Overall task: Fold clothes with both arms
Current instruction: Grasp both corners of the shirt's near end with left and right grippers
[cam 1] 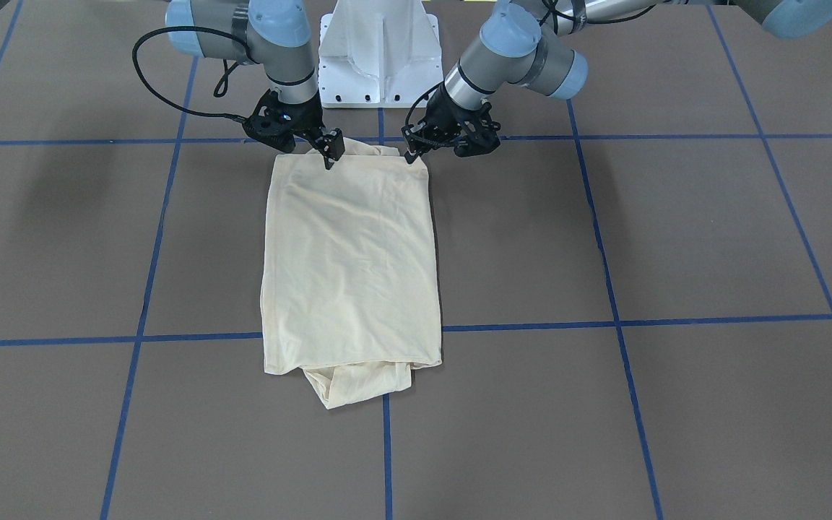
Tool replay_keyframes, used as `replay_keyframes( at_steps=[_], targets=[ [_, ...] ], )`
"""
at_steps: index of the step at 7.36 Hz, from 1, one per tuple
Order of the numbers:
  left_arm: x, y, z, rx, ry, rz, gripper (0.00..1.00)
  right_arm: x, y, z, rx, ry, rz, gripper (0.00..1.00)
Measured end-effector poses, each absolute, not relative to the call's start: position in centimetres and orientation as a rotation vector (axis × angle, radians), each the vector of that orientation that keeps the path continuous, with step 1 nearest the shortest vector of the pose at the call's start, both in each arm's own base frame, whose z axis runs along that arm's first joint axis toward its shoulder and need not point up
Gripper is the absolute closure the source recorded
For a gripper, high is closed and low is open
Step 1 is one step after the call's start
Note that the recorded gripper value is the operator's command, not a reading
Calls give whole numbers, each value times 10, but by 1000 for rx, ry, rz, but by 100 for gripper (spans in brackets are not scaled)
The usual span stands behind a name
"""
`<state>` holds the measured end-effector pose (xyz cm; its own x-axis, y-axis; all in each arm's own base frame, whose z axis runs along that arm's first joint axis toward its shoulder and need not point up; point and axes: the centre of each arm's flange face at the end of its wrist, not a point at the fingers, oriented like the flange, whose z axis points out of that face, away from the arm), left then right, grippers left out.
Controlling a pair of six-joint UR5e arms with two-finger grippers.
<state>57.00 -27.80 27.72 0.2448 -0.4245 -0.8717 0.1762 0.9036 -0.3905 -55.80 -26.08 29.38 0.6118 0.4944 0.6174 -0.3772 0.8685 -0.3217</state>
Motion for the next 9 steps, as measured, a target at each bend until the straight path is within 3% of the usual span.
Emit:
replay_keyframes(
  at_steps=[9],
  targets=[
    [570, -278, 277, -235, 1260, -422, 100, -558, -258, 301, -175, -737, 502, 31]
  ],
)
